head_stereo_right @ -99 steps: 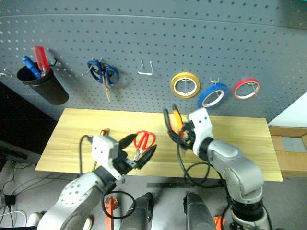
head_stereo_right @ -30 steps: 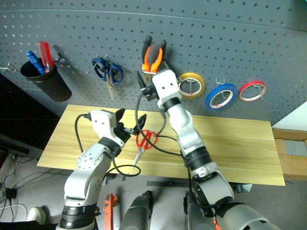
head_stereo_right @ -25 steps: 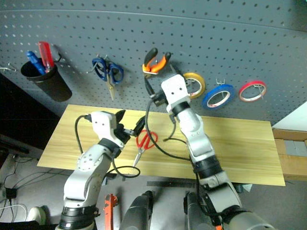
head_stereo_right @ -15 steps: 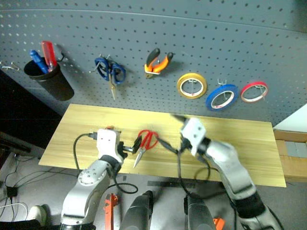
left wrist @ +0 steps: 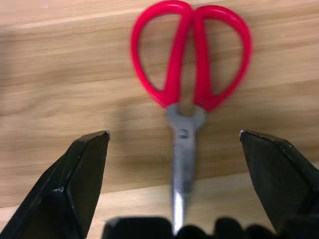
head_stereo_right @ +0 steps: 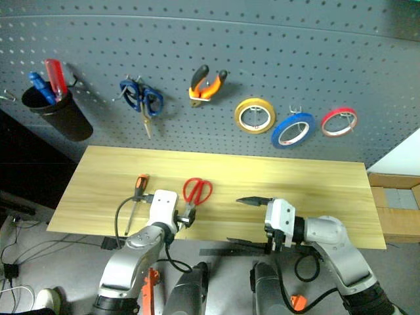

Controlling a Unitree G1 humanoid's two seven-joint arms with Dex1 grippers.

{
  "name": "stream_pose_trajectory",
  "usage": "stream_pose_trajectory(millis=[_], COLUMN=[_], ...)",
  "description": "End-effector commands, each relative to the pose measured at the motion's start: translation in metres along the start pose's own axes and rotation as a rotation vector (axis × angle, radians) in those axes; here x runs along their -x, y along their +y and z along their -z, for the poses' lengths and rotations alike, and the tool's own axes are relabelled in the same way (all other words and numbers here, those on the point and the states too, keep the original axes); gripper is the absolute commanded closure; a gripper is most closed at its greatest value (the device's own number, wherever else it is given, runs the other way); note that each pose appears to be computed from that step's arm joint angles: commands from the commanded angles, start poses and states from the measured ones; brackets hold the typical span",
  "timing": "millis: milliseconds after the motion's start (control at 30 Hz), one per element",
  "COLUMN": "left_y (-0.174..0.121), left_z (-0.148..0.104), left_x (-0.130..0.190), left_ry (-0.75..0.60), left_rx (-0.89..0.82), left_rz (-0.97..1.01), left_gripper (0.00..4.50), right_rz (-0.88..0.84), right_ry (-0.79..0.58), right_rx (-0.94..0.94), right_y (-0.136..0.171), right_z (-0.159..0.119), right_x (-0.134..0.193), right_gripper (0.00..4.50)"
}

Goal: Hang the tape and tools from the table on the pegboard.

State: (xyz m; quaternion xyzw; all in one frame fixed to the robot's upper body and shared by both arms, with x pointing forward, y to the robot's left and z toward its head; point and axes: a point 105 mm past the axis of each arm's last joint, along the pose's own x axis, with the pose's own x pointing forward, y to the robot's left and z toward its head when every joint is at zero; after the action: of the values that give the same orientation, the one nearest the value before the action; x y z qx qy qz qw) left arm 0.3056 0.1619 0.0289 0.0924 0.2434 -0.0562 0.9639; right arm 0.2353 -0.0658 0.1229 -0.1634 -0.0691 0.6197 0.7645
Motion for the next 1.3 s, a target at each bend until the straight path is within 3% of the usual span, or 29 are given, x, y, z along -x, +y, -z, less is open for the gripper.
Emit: stream_pose_trajectory(millis=[33,167,400,500,867,1033,1167,1300], left_y=[-0.006,-0.024,-0.013,-0.008,0.007,0.009,0.006,0.009], left_z=[0.008,0.021,0.020,0.019,0.023,0.014,-0.005,-0.037], left_x=[-0.003,-0.005,-0.009,-0.009,-0.005,-0.004,0.001,0.018], left_ry=[0.037,0.125,0.148,0.151,0.164,0.121,-0.016,-0.256], left_rx=[-0.025,-0.018,-0.045,-0.055,-0.061,-0.056,-0.049,-0.068], left_rz=[0.040,0.191,0.171,0.153,0.112,0.111,0.105,0.059], left_gripper=[0.00,0.00,0.00,0.56,4.23,4.25,4.25,4.25], right_rz=[-0.048,-0.054,-0.030,-0.037,-0.032,-0.029,0.026,0.121], right_ry=[-0.032,-0.026,-0.011,-0.022,-0.027,-0.055,-0.115,-0.208], right_rx=[0.025,0.022,0.039,0.034,0.026,0.023,0.026,-0.007], right_y=[0.008,0.011,0.005,0.005,0.005,0.003,-0.004,-0.013], right_z=[-0.006,0.000,0.005,0.004,0.005,0.002,-0.011,-0.030], right_x=[-0.003,-0.002,-0.009,-0.009,-0.011,-0.010,-0.010,-0.007], right_gripper=[0.01,0.01,0.01,0.00,0.00,0.00,0.00,0.00])
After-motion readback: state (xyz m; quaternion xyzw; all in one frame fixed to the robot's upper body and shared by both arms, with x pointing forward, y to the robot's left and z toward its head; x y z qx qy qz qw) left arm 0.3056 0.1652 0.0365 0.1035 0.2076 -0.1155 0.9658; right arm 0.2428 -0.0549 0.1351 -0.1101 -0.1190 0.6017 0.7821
